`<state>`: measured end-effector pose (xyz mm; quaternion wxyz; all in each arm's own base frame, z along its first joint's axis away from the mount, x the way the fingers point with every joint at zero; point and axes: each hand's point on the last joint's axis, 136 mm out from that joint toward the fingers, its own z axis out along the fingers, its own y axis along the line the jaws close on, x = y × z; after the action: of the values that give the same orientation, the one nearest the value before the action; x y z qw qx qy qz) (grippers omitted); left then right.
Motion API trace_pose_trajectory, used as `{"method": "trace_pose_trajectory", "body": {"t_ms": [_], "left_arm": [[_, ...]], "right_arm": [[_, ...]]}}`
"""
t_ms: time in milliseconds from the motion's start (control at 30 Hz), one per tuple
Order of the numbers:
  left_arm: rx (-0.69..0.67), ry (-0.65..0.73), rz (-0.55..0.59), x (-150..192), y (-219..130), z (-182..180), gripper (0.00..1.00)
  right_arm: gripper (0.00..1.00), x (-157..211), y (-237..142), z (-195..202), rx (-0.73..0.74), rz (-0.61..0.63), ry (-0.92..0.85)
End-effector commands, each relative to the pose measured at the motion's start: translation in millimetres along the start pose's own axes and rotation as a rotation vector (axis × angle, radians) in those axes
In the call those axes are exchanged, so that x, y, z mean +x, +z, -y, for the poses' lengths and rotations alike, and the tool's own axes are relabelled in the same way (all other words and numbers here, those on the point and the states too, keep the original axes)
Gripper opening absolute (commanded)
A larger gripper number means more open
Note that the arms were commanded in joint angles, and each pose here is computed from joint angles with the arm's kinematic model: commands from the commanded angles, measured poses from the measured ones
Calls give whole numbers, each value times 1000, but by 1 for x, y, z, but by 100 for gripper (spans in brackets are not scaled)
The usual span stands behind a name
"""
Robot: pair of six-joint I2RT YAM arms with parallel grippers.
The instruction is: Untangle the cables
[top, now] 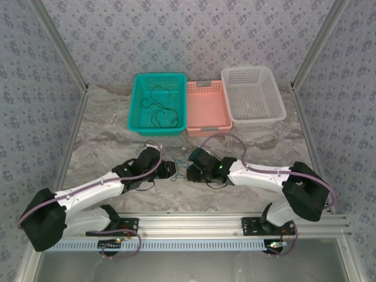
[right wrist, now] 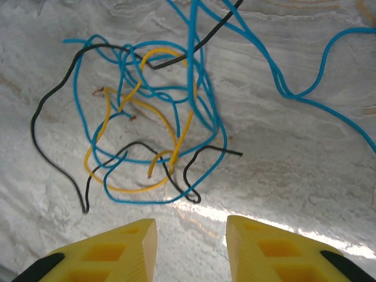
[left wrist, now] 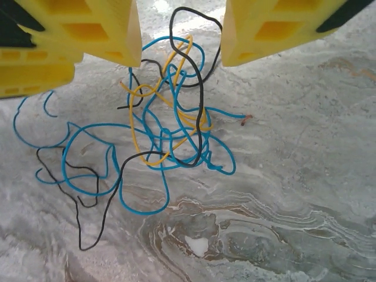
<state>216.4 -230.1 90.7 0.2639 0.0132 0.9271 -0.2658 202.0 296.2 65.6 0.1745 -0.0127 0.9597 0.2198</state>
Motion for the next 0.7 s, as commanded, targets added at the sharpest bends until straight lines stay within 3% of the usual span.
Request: {"method": "trace_pose_trajectory", "body": {"t_ms": [0,367,567,667], "left_arm": [[-9,-37,-15,-2,10,0,50],[-26,-96,-24,-4,46,-11,40],[-42,-103,-40,1,54,-16,25],[-51,-104,-37,2,55,-18,15]], "right_arm": [[37,-18,5,-14,-16,71,79],[36,-21,34,-11,9,79,185],[35,-22,46,-12,5,66,204],[30,-19,50,-4,26,67,215]]}}
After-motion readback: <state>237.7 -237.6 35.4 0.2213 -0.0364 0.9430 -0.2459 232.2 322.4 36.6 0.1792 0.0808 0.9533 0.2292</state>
